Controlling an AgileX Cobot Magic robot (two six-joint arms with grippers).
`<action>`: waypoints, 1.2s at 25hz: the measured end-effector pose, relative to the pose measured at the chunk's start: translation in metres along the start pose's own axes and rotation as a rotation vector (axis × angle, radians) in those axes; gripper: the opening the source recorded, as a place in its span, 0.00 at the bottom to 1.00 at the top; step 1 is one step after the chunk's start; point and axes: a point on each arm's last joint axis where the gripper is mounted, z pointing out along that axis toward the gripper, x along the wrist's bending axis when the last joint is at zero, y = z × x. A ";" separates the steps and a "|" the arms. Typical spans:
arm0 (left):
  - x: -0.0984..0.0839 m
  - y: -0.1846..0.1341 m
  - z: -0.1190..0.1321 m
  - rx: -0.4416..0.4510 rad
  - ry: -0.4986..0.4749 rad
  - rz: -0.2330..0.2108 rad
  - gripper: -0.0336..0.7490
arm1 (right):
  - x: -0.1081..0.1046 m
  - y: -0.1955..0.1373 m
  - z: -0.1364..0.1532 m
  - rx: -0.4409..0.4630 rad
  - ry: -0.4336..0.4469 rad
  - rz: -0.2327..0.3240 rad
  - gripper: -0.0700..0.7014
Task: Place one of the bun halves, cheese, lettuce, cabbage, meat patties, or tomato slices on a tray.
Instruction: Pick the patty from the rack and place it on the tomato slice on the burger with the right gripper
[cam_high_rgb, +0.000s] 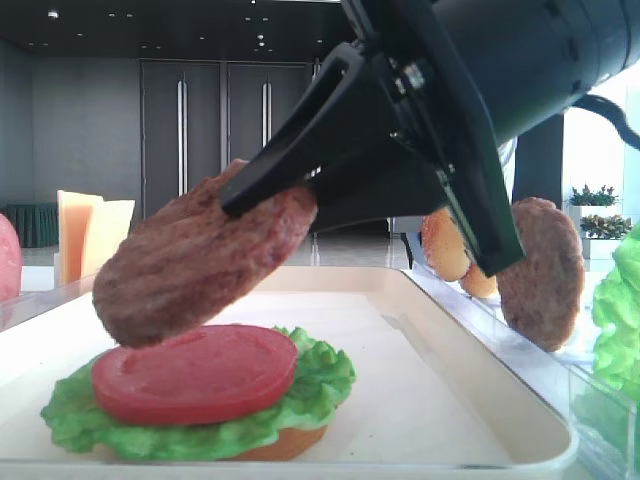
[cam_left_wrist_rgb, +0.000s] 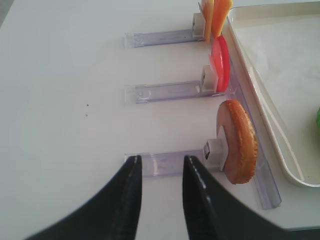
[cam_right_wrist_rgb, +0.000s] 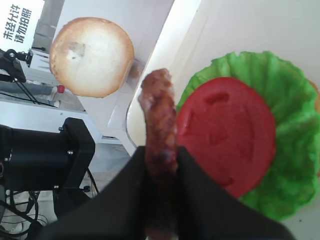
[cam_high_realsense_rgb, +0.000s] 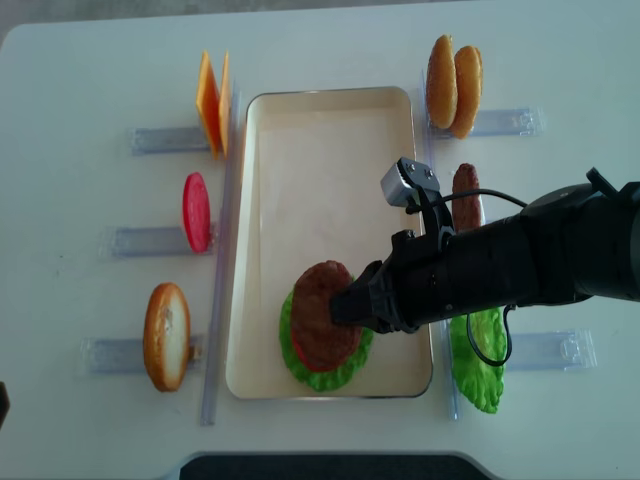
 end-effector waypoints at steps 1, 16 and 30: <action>0.000 0.000 0.000 0.000 0.000 0.000 0.32 | 0.000 0.000 0.000 -0.002 0.001 0.002 0.21; 0.000 0.000 0.000 0.000 0.000 0.000 0.32 | -0.013 -0.005 0.011 0.036 0.031 0.075 0.21; 0.000 0.000 0.000 0.000 0.000 0.000 0.32 | -0.017 -0.006 0.015 0.049 0.030 0.075 0.21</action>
